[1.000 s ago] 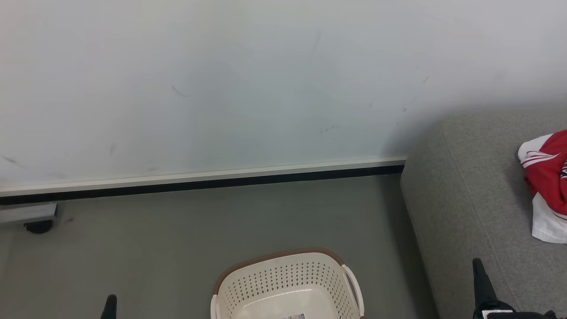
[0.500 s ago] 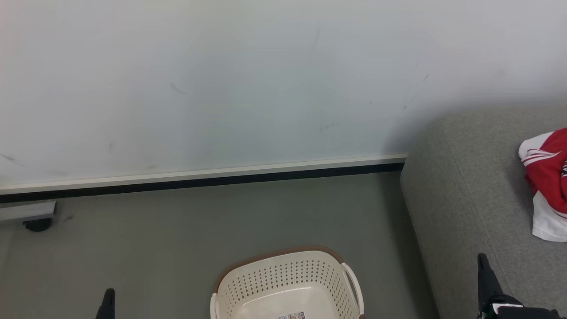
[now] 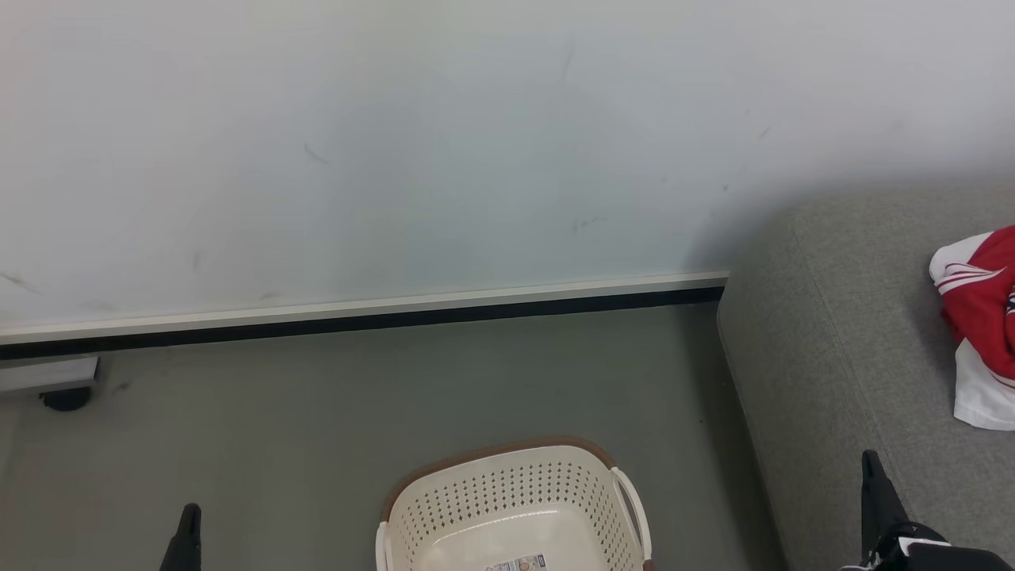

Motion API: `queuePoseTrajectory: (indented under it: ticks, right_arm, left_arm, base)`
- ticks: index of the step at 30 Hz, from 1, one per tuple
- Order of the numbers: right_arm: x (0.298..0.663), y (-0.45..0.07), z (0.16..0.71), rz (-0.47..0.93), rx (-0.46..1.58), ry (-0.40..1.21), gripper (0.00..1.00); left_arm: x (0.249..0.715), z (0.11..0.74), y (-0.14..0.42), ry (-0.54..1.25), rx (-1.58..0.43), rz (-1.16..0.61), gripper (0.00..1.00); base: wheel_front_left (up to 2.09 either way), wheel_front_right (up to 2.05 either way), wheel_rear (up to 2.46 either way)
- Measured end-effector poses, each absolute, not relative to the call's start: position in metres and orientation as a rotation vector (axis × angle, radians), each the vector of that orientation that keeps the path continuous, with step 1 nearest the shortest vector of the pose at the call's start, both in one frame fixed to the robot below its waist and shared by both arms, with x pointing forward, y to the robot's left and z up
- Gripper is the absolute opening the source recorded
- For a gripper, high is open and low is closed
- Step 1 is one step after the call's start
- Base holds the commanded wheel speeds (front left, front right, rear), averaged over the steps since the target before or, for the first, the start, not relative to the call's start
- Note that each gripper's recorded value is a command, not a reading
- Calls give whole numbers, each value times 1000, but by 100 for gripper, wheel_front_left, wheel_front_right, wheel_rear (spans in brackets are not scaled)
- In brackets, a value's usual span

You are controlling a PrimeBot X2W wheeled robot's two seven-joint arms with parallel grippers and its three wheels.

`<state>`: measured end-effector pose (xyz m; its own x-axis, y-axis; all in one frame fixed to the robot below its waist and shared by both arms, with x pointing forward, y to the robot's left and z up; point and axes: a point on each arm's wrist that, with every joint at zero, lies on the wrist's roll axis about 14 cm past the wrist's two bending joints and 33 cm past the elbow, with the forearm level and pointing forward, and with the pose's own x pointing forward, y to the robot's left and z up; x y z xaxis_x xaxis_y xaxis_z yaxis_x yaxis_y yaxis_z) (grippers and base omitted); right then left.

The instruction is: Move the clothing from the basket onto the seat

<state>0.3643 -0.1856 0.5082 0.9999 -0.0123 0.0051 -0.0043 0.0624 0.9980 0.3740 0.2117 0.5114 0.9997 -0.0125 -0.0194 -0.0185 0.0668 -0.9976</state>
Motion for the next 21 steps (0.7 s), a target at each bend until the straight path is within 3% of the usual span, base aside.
queuePoseTrajectory:
  ticks: [21]
  right_arm:
    - [368,-188,511,-13,1576,-21,0]
  left_arm:
    - [376,514,211,22,-1572,-18,0]
  base:
    - [0,0,0]
